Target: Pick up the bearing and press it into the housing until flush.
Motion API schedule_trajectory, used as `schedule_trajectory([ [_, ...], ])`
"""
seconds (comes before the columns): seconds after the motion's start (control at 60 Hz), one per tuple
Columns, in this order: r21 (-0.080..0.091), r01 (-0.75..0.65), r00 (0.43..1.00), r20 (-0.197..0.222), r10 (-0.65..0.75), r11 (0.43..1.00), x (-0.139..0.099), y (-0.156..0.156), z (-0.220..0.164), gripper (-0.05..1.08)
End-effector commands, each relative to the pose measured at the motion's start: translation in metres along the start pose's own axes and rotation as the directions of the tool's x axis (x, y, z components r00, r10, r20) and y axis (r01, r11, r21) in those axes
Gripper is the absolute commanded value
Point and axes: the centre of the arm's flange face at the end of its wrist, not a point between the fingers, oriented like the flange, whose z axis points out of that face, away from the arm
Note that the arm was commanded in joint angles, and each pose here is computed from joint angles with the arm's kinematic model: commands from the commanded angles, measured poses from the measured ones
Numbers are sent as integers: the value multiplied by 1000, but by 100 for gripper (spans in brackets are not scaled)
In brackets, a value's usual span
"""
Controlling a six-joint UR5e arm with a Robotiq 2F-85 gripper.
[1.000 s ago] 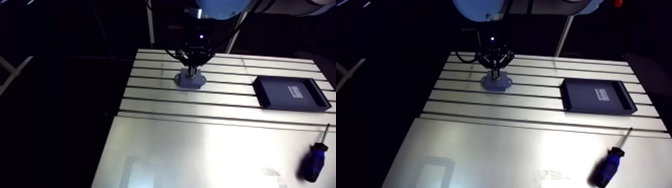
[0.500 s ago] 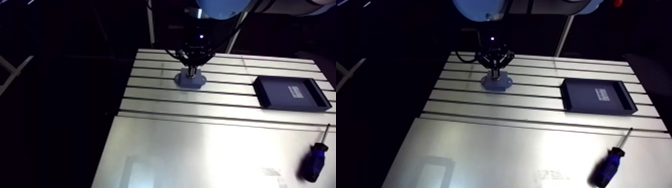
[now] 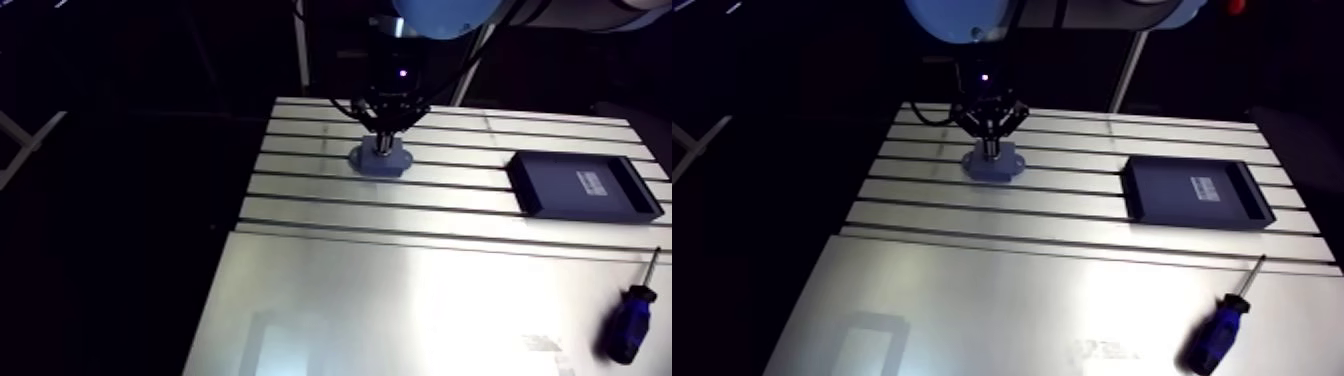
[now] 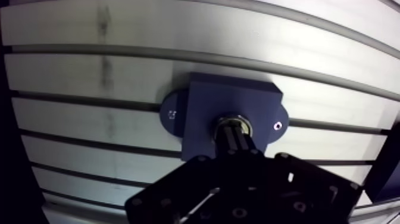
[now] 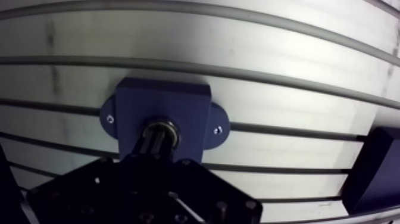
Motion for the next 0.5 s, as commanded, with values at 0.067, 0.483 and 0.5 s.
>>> schedule_trajectory([
  [0.067,-1,1,1000,2,-1,1000,0,0,1,105],
  [0.483,-1,4,1000,0,-4,1000,0,-1,2,105],
  [0.5,-1,4,1000,0,-4,1000,0,-1,2,105],
])
